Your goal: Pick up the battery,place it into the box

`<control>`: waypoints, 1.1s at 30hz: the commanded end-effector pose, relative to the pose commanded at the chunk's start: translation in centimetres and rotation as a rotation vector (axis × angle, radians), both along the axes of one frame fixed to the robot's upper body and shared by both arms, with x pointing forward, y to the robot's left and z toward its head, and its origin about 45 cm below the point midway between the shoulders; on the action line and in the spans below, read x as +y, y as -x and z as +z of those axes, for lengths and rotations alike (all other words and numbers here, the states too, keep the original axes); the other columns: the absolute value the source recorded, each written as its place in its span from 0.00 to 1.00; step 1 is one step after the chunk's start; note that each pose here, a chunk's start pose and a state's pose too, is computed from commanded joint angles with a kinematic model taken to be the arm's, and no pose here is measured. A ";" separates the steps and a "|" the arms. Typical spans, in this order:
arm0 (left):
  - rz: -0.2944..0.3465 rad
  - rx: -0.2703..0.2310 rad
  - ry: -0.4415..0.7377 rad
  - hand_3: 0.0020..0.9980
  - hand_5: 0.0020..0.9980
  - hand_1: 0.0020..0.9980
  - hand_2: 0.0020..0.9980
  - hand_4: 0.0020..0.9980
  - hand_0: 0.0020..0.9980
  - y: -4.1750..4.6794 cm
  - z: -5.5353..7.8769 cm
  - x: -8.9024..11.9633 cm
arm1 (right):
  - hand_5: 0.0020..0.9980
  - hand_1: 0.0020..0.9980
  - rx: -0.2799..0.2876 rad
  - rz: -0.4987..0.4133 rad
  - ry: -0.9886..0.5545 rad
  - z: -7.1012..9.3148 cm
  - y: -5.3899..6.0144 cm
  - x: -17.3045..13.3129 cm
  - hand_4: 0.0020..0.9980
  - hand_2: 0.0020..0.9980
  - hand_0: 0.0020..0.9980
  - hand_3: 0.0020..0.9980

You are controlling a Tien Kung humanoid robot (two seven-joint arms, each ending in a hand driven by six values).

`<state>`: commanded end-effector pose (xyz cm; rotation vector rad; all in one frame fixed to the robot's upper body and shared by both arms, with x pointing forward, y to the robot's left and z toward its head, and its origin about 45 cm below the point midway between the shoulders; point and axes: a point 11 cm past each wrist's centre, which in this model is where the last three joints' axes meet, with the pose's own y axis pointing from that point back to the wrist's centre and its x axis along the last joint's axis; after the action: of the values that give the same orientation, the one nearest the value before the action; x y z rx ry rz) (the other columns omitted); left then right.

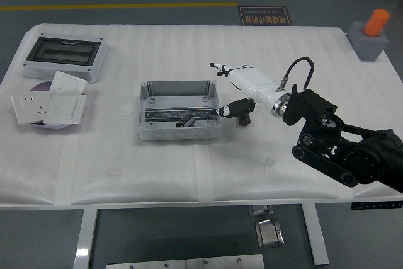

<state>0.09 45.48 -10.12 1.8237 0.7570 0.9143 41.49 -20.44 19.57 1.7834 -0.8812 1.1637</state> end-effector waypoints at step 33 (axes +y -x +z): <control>-0.002 -0.019 0.007 0.58 0.38 0.64 0.42 0.44 0.63 -0.60 0.0 -0.1 | 0.51 0.77 0.090 -0.021 0.195 -3.8 -0.8 -3.5 0.97 0.82 0.91 1.00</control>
<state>0.69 45.36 -10.16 1.8071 0.7458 0.9255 42.26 -23.91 15.74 1.6498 -0.7074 1.1079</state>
